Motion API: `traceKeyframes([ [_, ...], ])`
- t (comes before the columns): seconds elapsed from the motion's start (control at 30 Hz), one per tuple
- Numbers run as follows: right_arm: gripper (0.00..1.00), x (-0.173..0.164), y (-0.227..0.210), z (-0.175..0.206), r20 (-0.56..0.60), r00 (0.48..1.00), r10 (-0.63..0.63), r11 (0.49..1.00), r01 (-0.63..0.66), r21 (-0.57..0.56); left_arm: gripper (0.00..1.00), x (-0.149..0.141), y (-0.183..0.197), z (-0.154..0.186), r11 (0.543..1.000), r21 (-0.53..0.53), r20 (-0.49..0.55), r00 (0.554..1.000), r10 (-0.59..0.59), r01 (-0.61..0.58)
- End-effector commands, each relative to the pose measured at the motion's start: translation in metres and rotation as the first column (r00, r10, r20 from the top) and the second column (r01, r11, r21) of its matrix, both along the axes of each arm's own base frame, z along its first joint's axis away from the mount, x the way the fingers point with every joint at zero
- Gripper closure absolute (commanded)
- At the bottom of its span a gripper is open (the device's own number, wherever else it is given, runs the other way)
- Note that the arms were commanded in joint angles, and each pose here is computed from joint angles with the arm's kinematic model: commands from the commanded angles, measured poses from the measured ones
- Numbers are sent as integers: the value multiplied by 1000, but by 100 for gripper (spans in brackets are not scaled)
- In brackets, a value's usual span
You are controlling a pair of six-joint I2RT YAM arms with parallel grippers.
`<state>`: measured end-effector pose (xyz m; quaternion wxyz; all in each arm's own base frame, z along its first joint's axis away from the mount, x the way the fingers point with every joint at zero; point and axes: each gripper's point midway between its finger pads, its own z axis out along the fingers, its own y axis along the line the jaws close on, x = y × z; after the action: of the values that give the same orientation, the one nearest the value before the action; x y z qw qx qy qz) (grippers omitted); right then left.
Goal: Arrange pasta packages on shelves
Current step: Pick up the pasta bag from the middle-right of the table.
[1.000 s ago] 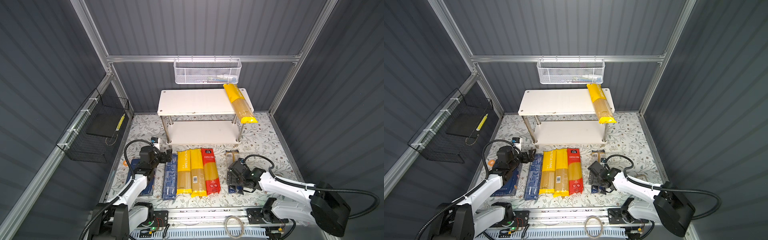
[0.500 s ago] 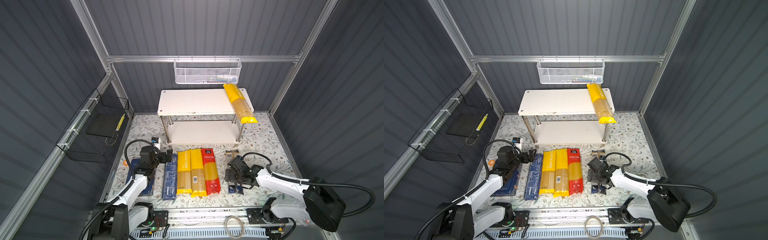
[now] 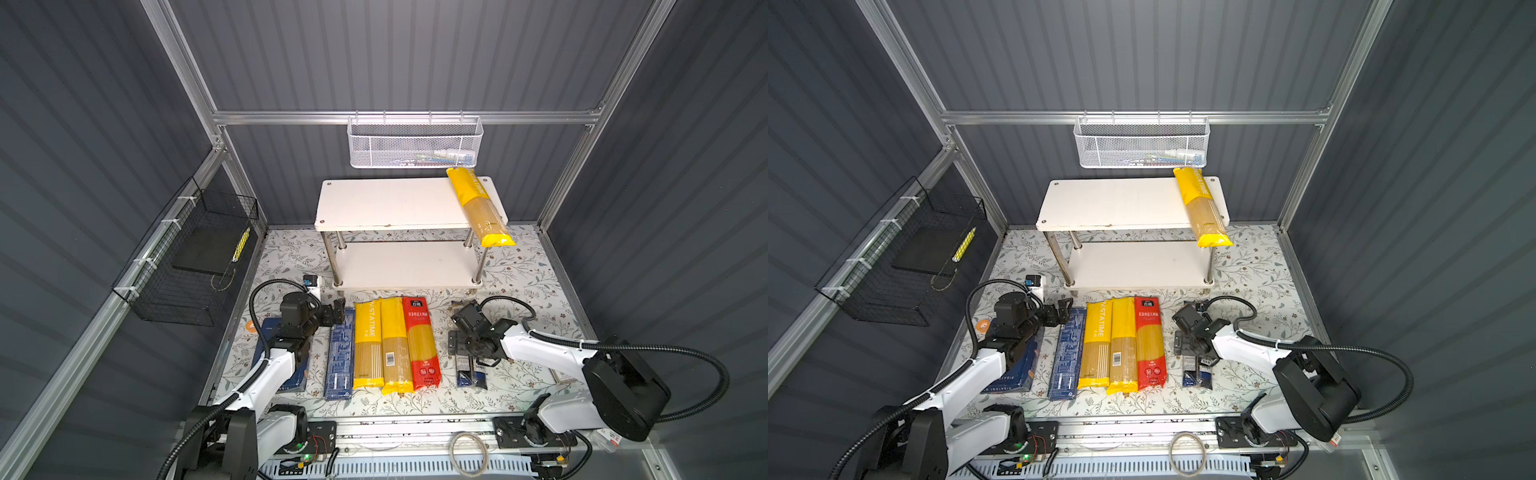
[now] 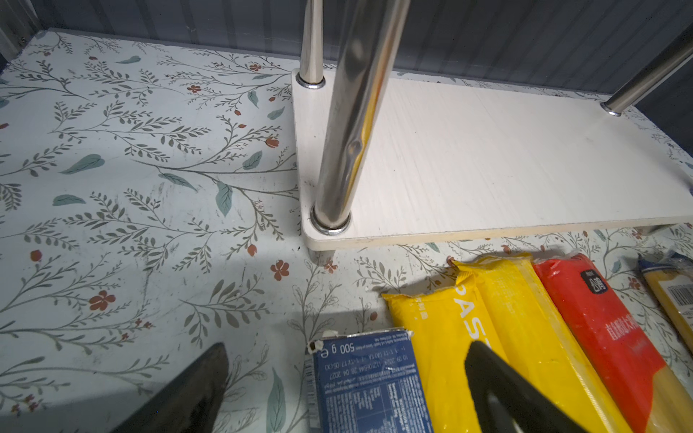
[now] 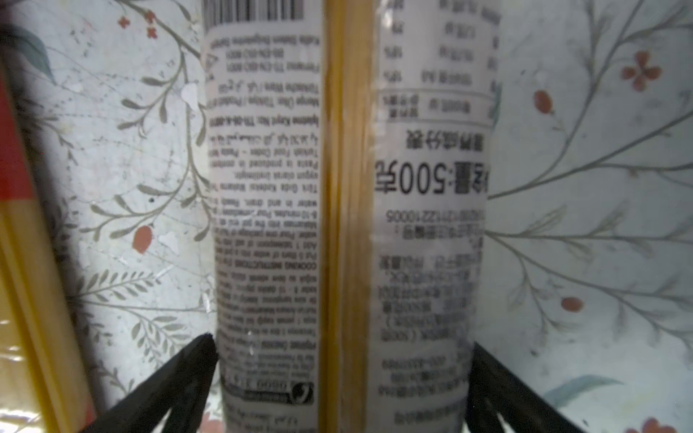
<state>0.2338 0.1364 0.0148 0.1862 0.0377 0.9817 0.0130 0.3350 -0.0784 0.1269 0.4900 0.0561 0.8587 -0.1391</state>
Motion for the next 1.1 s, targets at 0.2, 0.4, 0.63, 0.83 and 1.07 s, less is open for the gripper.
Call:
traceKeyframes([
  [0.2, 1, -25, -16, -30, -140, 990, -20, 996, 8, -85, 1, 2, -2, 4, 1000, 22, 14, 1000, -12, 11],
  [0.4, 1, -33, -13, -34, -154, 986, -59, 998, 54, -33, 1, 3, -2, 3, 1000, 25, 8, 1000, -8, 8],
  [0.63, 4, -43, -18, -42, -182, 980, -80, 996, 74, -41, 1, 3, -3, 3, 1000, 27, 7, 1000, -11, 11],
  [0.83, 7, -46, -19, -44, -189, 978, -92, 995, 83, -54, 1, 3, -3, 2, 1000, 30, 5, 1000, -9, 9],
  [1.07, 18, -47, -18, -45, -199, 976, -93, 995, 84, -54, 1, 3, -2, 3, 1000, 29, 8, 1000, -7, 7],
])
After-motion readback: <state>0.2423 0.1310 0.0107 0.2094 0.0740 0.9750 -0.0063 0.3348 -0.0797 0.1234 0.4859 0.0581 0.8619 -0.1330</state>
